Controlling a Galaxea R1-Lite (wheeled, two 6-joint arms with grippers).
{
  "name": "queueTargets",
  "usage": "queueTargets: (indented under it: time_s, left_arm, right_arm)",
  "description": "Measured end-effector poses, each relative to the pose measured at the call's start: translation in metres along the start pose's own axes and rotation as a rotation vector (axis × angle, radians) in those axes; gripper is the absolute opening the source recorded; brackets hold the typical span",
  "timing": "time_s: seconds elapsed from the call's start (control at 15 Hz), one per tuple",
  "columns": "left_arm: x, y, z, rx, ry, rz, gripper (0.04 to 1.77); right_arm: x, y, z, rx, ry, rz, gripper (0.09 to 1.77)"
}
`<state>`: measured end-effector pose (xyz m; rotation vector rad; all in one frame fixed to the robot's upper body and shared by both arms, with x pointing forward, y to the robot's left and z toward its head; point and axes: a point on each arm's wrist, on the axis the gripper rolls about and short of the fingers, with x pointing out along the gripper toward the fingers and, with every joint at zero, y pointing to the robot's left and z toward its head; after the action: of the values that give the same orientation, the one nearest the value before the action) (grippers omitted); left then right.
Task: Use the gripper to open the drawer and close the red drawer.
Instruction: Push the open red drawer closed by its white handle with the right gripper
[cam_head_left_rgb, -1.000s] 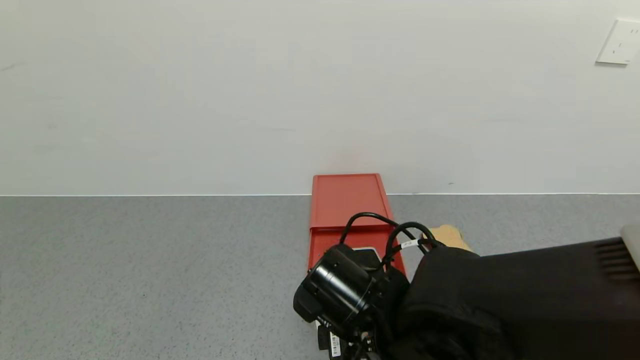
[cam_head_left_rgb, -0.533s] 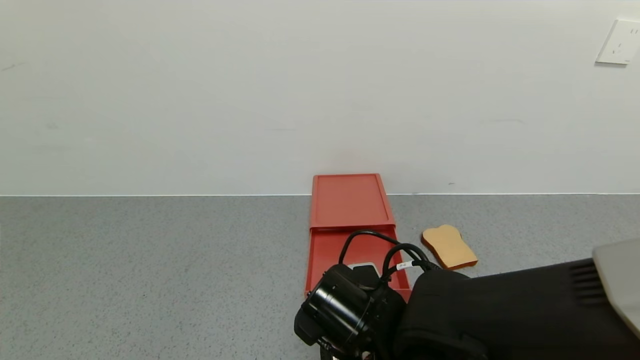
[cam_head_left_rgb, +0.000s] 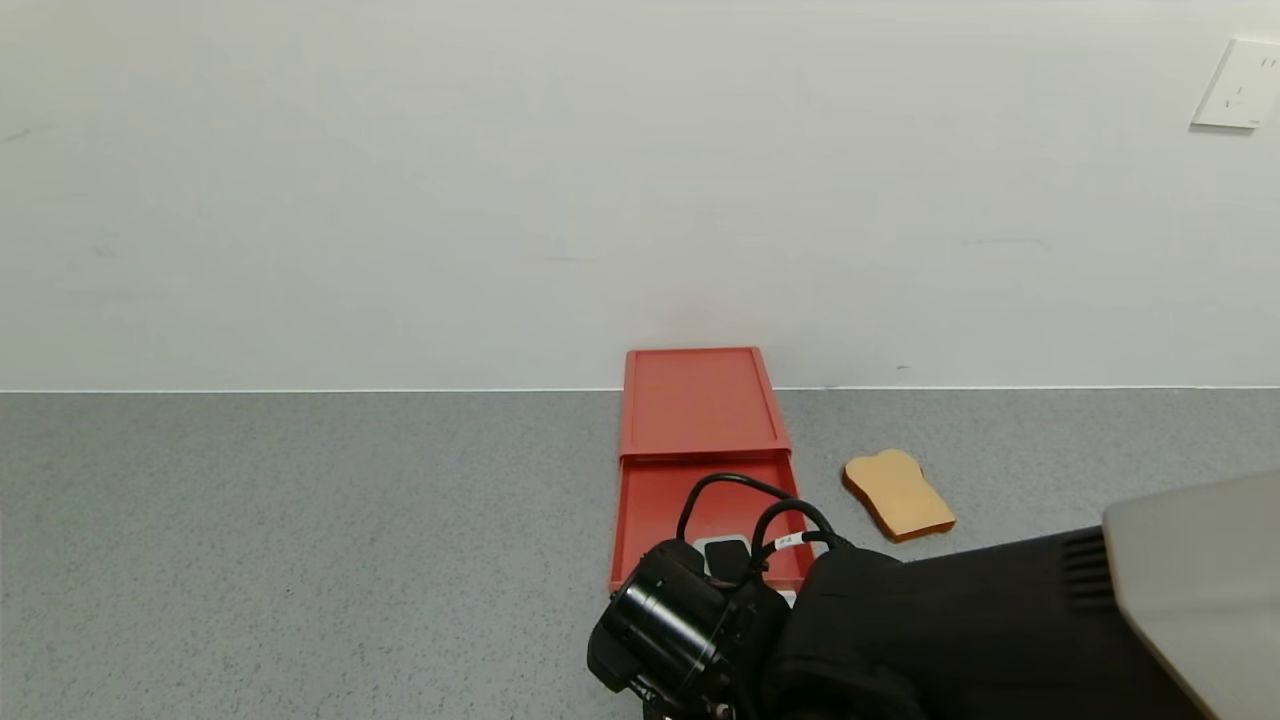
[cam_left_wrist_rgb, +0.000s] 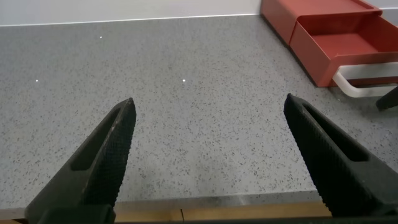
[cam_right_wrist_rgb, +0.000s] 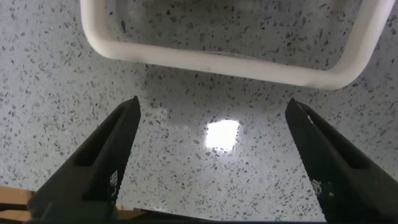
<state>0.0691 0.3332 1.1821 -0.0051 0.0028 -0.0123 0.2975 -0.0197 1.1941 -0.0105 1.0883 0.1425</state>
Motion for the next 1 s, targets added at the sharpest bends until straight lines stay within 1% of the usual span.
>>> queueTargets:
  time_s: [0.4,0.67,1.0]
  left_arm:
    - [0.000,0.000,0.000,-0.001,0.000,0.001,1.72]
    - [0.000,0.000,0.000,-0.001,0.001,0.003,1.72]
    - [0.000,0.000,0.000,-0.001,0.001,0.003,1.72]
  right_arm:
    - [0.004,0.000,0.007,0.013,-0.038,-0.017,1.71]
    - [0.007,-0.001,0.014,0.017,-0.067,-0.001,1.71]
    - [0.013,-0.004,0.023,-0.006,-0.098,0.014,1.71]
